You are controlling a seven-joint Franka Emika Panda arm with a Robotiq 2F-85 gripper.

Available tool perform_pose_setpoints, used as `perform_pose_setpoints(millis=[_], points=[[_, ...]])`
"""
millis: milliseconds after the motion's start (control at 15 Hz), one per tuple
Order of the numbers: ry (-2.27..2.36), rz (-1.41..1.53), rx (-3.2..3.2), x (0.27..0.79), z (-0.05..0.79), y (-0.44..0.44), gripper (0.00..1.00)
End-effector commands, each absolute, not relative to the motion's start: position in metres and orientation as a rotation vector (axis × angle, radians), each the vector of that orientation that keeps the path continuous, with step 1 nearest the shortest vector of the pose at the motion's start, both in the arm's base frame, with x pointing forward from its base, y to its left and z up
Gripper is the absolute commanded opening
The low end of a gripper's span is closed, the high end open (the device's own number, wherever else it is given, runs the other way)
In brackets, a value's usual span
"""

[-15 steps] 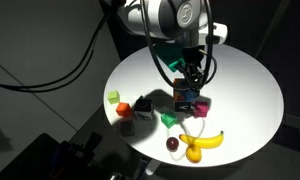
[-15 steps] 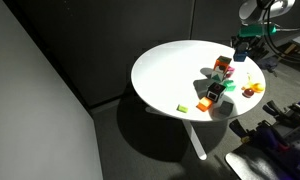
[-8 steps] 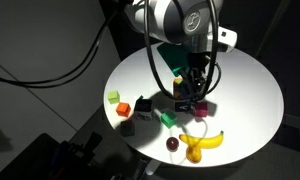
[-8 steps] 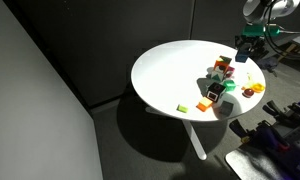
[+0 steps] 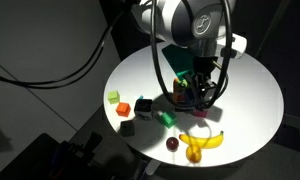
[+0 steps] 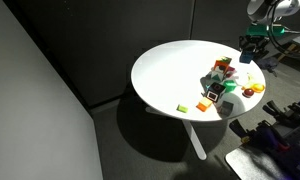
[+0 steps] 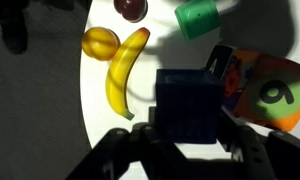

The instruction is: Put the blue block on the pink block

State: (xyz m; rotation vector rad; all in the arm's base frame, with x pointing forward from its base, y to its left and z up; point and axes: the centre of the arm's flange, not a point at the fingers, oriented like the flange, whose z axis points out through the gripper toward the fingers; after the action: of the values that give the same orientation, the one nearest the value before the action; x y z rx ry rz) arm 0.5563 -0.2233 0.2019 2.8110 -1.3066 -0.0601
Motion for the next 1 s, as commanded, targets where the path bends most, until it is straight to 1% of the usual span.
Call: perform_pose_setpoints(millis=[0,800,867,933], points=[[-1.31,-0.062,2.81,0.5557,0.2018,-0.2245,0.56],[-1.312,-0.065,2.808,0.5551,0.2017,-0.2254,0.56],[-1.312,-0.065,2.808,0.5551,0.2017,-0.2254,0.31],[-1.324,-0.068,2.804,0.5564,0.2033,-0.2293,0.31]])
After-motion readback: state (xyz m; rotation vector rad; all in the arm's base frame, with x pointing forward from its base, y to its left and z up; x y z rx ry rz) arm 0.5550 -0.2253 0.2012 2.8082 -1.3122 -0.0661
